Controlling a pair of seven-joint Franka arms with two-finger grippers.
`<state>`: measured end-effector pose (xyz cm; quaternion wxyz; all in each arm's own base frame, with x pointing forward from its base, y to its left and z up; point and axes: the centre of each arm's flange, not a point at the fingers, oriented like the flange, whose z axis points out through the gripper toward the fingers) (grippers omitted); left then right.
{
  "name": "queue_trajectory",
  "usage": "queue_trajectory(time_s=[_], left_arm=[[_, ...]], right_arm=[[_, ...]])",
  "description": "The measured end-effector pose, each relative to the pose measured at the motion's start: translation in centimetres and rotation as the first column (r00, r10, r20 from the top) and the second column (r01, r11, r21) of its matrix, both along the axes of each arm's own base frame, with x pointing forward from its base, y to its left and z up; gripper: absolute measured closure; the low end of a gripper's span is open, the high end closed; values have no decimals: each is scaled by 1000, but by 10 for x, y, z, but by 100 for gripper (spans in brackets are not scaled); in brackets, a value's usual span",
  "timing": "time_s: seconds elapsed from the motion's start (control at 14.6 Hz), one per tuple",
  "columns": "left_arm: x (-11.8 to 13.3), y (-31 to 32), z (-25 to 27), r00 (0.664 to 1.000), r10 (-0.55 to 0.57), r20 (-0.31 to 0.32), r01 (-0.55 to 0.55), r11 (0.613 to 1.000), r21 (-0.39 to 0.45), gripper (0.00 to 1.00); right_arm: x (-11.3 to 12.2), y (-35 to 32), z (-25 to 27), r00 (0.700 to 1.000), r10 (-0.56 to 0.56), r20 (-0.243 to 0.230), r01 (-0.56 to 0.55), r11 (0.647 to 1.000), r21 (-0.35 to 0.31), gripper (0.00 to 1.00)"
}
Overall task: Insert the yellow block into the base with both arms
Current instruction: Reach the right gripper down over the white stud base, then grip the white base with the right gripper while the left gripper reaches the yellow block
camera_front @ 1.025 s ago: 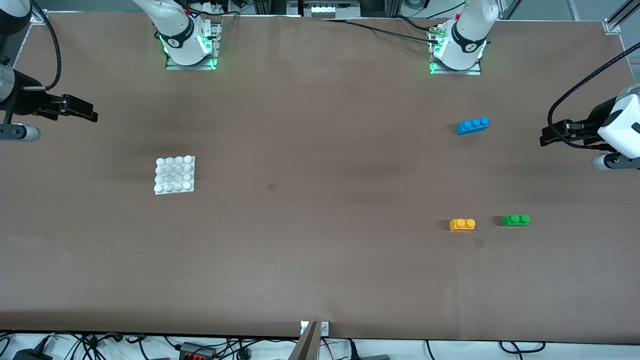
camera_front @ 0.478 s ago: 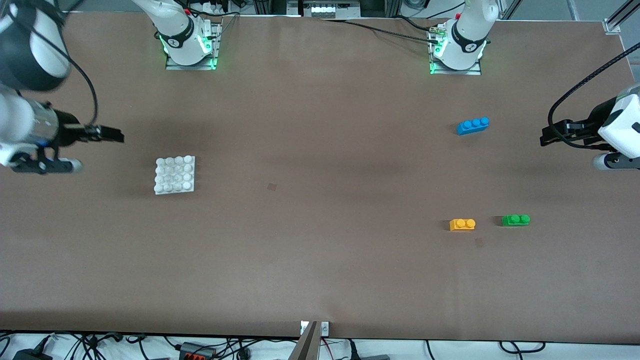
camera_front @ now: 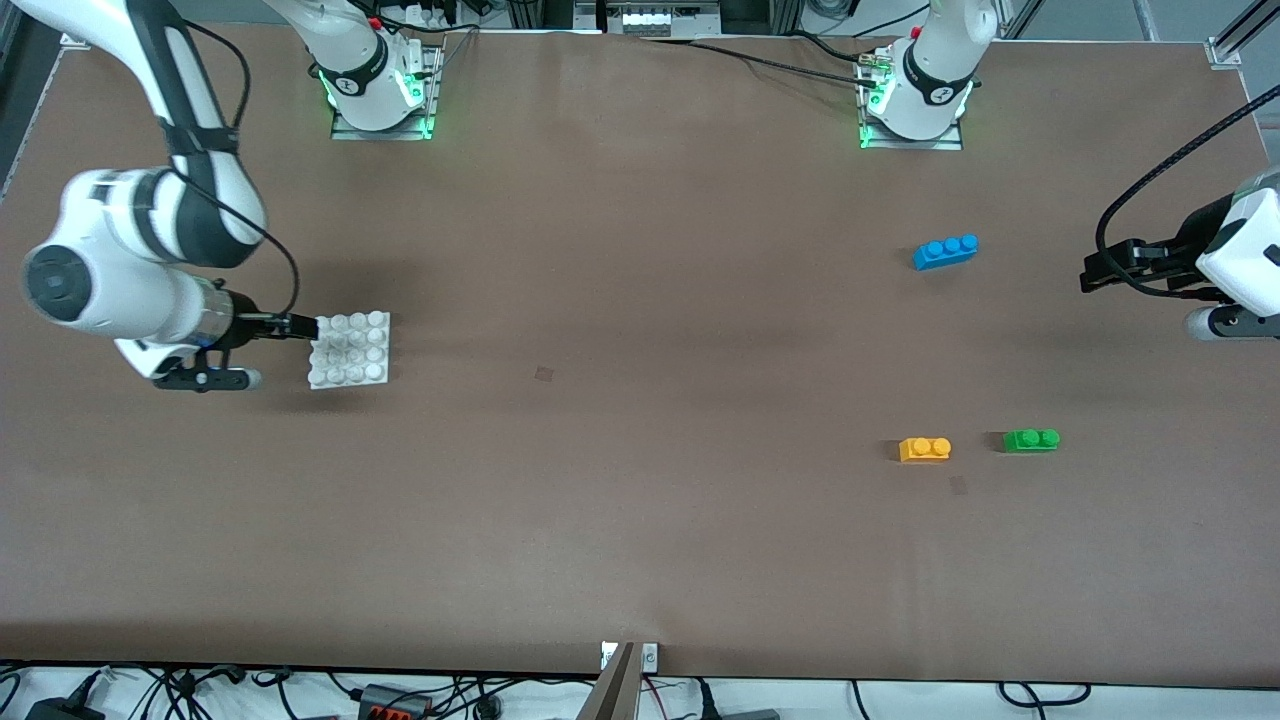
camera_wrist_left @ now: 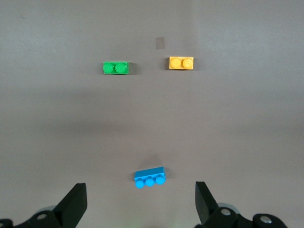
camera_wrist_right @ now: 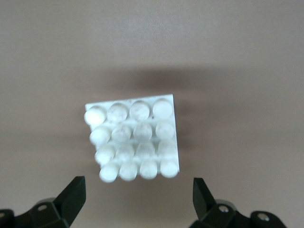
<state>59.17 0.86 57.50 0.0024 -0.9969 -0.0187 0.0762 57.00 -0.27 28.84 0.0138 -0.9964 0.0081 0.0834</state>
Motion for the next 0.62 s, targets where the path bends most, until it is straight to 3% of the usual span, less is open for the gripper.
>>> queue_trajectory(time_s=[0.27,0.62], left_arm=[[3,-2,-9,1000,-3,-14,3,1000,-8,0],[56,-21,-102,999,4,33,-1,997,-72,0]], right_arm=[[-28,3,-61,994,1,109,0,1000,-6,0],[-33,3,-91,992,21,125,-20,1000,-6,0]])
